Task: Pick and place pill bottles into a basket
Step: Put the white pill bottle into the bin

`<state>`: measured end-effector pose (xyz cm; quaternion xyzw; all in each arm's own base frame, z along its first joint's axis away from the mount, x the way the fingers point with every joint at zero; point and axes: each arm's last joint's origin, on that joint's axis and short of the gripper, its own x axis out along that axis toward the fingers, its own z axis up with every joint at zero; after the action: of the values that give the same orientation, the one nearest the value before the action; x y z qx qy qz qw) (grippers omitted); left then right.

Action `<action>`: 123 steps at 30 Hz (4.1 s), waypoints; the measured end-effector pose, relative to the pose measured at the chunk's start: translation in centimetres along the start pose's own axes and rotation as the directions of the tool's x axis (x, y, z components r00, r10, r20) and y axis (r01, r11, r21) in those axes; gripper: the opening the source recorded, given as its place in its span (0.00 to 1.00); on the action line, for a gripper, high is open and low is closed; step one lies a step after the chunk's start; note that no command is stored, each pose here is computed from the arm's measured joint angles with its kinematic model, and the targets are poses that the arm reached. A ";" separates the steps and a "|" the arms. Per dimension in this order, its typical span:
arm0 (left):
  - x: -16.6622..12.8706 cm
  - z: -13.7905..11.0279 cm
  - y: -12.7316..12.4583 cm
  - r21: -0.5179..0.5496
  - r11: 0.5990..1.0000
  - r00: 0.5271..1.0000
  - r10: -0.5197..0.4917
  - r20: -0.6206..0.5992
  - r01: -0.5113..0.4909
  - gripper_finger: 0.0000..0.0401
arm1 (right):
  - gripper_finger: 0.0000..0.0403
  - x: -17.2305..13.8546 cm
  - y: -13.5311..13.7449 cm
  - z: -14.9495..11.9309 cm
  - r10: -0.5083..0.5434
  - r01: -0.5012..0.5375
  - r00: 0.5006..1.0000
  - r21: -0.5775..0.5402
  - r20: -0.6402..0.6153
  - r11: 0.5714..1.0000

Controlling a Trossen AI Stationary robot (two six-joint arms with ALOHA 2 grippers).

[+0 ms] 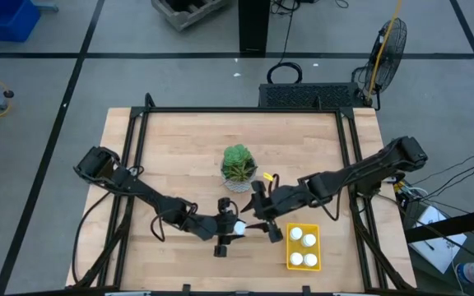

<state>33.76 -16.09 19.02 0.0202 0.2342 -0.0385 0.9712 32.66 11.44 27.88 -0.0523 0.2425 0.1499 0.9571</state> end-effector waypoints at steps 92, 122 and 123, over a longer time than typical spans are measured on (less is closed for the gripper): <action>0.6 0.0 1.8 -0.017 1.000 0.999 -0.007 -0.038 0.006 0.45 | 0.63 2.4 -1.7 -0.5 0.044 -0.031 0.984 0.077 -0.170 0.997; 0.7 -0.1 2.3 -0.040 0.999 0.999 0.001 -0.051 -0.003 0.44 | 0.59 3.4 -1.3 -0.8 0.053 -0.047 0.985 0.039 -0.167 0.998; 0.7 -0.1 2.3 -0.040 0.999 0.999 0.002 -0.051 -0.004 0.44 | 0.59 3.4 -1.3 -0.8 0.053 -0.047 0.985 0.039 -0.167 0.998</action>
<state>34.58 -13.84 18.66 0.0019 0.2595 -0.0320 0.9652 35.57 11.00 25.59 -0.0420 0.3260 0.1648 0.9300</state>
